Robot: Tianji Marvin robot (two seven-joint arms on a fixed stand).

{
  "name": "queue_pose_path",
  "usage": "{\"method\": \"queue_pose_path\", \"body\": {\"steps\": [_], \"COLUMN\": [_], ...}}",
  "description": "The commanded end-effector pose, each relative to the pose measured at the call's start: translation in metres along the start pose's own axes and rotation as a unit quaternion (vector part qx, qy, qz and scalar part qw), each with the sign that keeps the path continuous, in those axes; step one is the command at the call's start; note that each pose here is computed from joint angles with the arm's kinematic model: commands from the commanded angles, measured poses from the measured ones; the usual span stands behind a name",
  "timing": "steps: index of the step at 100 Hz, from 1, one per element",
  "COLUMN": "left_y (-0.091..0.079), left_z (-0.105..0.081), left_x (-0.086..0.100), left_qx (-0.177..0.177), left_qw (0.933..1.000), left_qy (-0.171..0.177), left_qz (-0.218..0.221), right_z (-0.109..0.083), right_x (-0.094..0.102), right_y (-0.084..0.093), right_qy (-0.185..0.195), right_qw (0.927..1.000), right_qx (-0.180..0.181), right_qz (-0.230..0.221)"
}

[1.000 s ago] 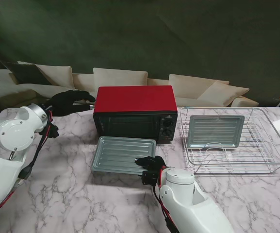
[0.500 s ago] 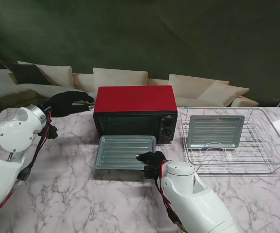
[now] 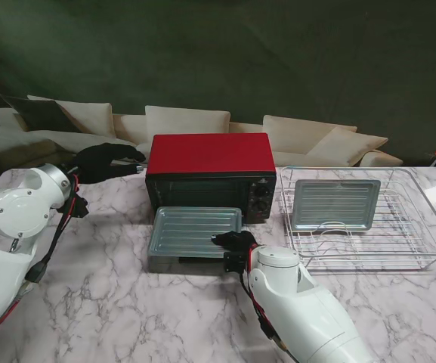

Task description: Slide the trays into the oven

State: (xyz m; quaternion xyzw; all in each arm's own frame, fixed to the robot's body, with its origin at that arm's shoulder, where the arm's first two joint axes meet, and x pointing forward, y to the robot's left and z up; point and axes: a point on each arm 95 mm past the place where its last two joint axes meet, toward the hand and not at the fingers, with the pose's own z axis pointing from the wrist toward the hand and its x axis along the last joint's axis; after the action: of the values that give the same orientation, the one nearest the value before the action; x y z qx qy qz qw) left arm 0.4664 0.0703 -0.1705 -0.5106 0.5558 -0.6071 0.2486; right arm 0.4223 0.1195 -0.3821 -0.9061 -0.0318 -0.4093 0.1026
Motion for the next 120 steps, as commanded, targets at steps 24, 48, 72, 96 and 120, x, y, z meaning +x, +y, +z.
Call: {"method": "queue_pose_path", "body": {"steps": [24,48,72,96,120], "left_y": [0.001,0.0,0.0,0.001,0.001], "left_z": [-0.003,-0.002,-0.003,-0.003,-0.004], "left_x": [0.0,0.0,-0.001,-0.002,-0.002], "left_qx": [-0.008,-0.009,-0.011,-0.014,-0.017], "left_qw": [1.0,1.0,0.9999,0.9999,0.9998], "left_qy": [0.0,0.003,0.002,0.002,0.001], "left_qz": [0.002,0.003,0.006,0.007,0.009], "right_z": [0.0,-0.002,0.0,0.009,0.017], "right_x": [0.009,0.005,0.008,0.012,0.016], "right_y": [0.015,0.014,0.013,0.008,0.009], "right_qy": [0.022,0.018,0.025,0.025,0.036], "right_qw": [0.9998,0.9994,0.9985,0.9989,0.9991], "right_qx": [-0.002,0.026,0.04,0.031,0.012], "right_qz": [0.0,-0.015,-0.027,-0.022,-0.017]}}
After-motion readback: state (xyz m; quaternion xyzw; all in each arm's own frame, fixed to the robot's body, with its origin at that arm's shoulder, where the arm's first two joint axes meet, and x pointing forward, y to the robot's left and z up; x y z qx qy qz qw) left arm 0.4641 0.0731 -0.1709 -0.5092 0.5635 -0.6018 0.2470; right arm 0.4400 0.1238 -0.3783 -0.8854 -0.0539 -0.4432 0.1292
